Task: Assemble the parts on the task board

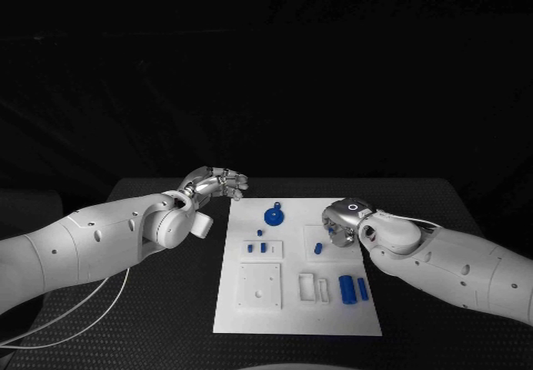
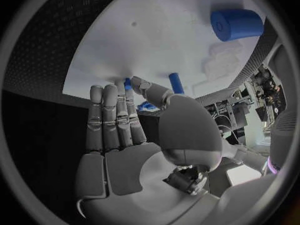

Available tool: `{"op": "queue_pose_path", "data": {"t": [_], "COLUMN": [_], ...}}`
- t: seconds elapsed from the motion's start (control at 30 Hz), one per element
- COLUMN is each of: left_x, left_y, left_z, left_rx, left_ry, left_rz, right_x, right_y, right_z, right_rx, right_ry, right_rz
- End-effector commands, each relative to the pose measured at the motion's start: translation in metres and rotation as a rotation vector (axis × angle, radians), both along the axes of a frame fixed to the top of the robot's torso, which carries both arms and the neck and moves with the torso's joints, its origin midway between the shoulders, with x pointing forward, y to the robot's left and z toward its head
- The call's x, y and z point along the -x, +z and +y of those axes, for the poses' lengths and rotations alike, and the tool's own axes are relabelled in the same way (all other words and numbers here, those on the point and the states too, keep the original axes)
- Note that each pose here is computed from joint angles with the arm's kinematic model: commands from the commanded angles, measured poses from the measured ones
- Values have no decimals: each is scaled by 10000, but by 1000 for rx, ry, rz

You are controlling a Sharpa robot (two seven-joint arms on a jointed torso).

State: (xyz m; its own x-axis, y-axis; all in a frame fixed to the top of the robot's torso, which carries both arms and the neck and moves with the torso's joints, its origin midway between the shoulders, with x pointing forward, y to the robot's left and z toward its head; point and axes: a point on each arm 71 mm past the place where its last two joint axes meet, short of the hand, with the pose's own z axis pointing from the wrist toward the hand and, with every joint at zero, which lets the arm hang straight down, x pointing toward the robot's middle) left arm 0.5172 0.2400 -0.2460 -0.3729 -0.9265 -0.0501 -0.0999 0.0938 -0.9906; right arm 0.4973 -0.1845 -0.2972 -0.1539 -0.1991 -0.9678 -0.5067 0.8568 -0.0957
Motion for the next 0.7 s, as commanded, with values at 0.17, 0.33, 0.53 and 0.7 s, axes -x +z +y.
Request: {"op": "queue_pose_path", "data": {"t": [0.17, 0.33, 0.53, 0.7], "left_x": [1, 3, -2, -8], "left_y": [4, 4, 2, 0], "left_z": [-20, -27, -12, 4], "left_rx": [13, 14, 13, 13], "left_ry": [-12, -14, -10, -5], "left_rz": [6, 6, 7, 8], "right_x": [102, 108, 119, 131], "right_y": [-185, -169, -138, -116], "right_z": [1, 33, 39, 34], "right_rx": [77, 73, 52, 40], "right_ry": [18, 26, 33, 35], "right_rz": [50, 27, -4, -20]}}
